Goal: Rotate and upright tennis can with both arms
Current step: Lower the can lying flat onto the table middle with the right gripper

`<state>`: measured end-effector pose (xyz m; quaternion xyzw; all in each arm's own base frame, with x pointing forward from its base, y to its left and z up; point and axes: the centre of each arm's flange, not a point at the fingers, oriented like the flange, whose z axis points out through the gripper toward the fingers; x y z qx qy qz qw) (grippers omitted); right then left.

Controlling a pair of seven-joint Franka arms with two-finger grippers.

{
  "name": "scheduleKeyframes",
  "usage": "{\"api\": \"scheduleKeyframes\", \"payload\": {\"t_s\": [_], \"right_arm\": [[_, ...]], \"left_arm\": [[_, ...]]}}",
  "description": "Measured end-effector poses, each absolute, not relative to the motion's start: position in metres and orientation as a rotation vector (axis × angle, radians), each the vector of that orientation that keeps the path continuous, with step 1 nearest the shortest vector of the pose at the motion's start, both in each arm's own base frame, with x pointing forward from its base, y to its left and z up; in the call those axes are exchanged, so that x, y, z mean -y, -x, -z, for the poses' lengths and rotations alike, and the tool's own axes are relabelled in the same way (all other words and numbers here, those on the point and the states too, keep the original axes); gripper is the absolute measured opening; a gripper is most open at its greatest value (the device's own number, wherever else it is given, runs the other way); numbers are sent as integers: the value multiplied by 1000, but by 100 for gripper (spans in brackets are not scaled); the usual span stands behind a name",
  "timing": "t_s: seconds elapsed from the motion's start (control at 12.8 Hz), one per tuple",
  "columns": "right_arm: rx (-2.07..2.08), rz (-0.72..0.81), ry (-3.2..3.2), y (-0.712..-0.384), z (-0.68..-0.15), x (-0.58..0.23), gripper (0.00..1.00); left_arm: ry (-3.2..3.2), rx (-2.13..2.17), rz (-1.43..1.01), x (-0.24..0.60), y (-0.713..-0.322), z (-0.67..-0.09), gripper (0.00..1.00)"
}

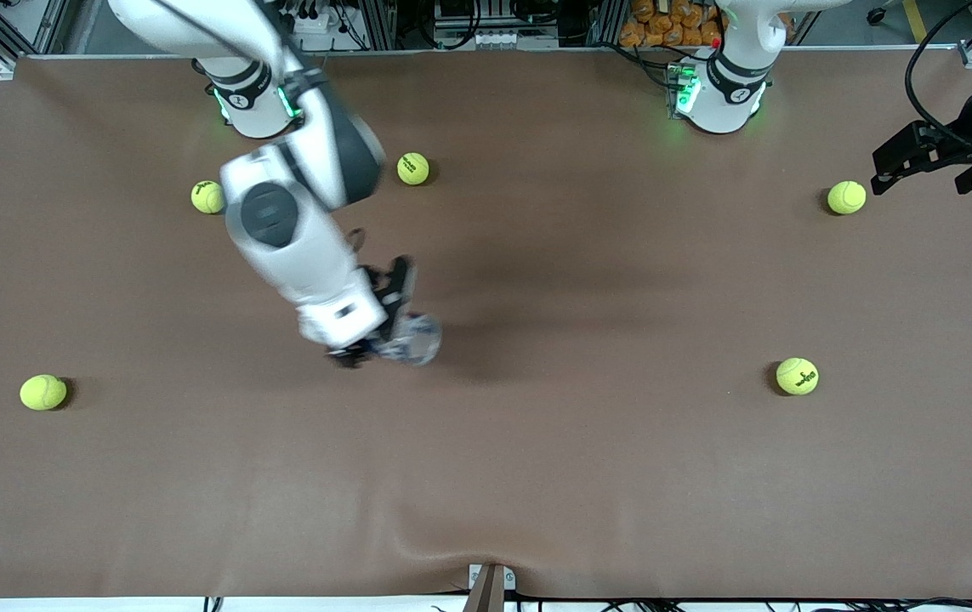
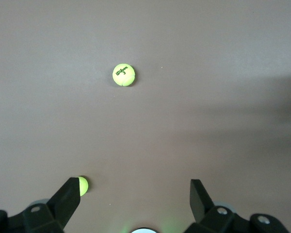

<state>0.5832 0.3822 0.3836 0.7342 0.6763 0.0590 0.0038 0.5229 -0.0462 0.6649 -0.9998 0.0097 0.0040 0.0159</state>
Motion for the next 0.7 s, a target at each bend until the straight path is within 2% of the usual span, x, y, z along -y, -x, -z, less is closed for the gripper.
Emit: {"api": "scheduleKeyframes", "payload": {"t_s": [0.39, 0.7], "right_arm": [[-2116, -168, -2051, -519, -281, -489, 86], [-2051, -215, -2027, -498, -223, -520, 87]], "left_arm": [[3109, -30, -17, 46, -523, -664, 100], [3109, -30, -19, 46, -523, -663, 100]]}}
